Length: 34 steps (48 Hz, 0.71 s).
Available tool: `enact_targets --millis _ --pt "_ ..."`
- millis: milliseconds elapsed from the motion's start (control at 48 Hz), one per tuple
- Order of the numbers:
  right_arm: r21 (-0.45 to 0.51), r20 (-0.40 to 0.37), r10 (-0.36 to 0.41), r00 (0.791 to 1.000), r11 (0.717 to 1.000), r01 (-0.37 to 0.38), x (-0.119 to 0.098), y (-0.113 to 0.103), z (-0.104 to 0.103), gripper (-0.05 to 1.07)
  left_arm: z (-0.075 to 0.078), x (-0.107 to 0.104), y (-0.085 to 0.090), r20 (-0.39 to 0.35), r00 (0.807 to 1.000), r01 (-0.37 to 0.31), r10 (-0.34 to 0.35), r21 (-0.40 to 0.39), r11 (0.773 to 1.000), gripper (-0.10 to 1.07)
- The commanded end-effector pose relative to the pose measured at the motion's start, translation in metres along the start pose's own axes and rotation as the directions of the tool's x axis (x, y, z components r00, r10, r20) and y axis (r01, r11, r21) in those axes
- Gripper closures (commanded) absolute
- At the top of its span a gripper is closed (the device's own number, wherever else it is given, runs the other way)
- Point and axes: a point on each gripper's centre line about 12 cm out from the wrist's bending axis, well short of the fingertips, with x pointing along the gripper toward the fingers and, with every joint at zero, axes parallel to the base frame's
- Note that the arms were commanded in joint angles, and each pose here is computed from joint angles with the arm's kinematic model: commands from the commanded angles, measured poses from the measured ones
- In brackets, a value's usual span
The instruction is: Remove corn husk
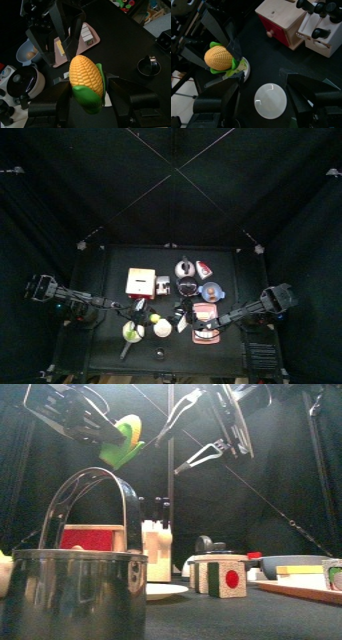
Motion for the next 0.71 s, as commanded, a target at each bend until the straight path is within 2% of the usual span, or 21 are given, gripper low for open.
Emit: enact_targets --millis 0,208,688 --pt "0.025 0.037 0.037 0.999 0.999 -0.038 -0.002 0.012 0.014 0.11 0.008 -0.001 0.004 0.021 1.000 -0.013 0.013 -0.006 1.000 0.21" --pt "0.005 0.052 0.055 0.997 0.998 -0.056 0.004 0.020 0.016 0.11 0.008 0.000 0.004 0.019 1.000 -0.014 0.014 -0.026 1.000 0.21" --pt "0.020 0.013 0.055 0.998 0.998 -0.056 0.025 0.016 0.016 0.12 0.007 0.000 0.005 0.018 1.000 -0.016 0.017 -0.037 0.999 0.21"
